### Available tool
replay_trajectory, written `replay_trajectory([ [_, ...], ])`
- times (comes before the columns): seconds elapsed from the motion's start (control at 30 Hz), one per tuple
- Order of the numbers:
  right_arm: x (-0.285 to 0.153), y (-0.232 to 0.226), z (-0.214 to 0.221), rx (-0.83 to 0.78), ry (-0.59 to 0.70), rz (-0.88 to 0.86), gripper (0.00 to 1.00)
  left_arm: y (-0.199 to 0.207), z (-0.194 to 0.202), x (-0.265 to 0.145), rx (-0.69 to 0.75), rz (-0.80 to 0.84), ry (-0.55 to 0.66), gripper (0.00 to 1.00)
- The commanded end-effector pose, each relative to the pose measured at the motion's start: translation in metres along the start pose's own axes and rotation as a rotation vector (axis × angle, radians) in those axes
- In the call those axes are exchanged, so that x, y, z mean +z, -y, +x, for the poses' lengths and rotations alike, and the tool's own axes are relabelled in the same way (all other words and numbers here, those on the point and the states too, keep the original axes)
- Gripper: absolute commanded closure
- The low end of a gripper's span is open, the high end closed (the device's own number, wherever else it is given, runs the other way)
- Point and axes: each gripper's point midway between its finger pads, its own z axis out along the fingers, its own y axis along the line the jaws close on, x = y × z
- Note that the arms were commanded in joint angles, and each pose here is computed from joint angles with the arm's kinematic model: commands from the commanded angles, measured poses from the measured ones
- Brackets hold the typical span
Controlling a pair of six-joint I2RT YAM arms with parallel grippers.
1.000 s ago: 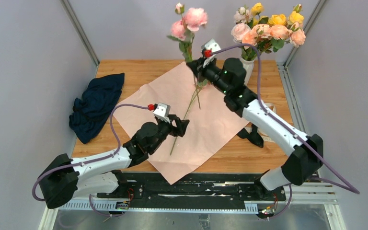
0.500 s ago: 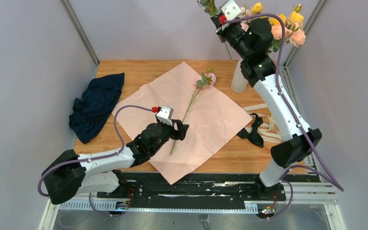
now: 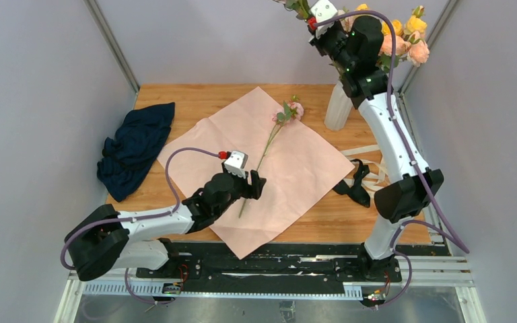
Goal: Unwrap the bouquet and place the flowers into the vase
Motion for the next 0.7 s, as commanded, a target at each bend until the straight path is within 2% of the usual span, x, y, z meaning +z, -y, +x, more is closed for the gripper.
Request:
replay_trajectory([
  [0.0, -0.012, 0.027, -0.018, -0.043, 0.04, 0.041, 1.0, 0.011, -0.009, 0.005, -0.011, 0.026, 0.012, 0.27],
  [0.23, -0.018, 0.037, 0.007, 0.01, 0.035, 0.064, 1.0, 0.018, -0.012, 0.003, 0.0, 0.045, 0.02, 0.27],
  [0.5, -0.024, 0.013, 0.069, 0.101, -0.012, 0.062, 1.0, 0.011, -0.001, 0.002, 0.013, 0.024, -0.001, 0.28],
  [0.67, -0.032, 0.002, 0.091, 0.124, -0.044, 0.07, 1.0, 0.013, 0.004, 0.005, 0.011, 0.03, -0.019, 0.28],
])
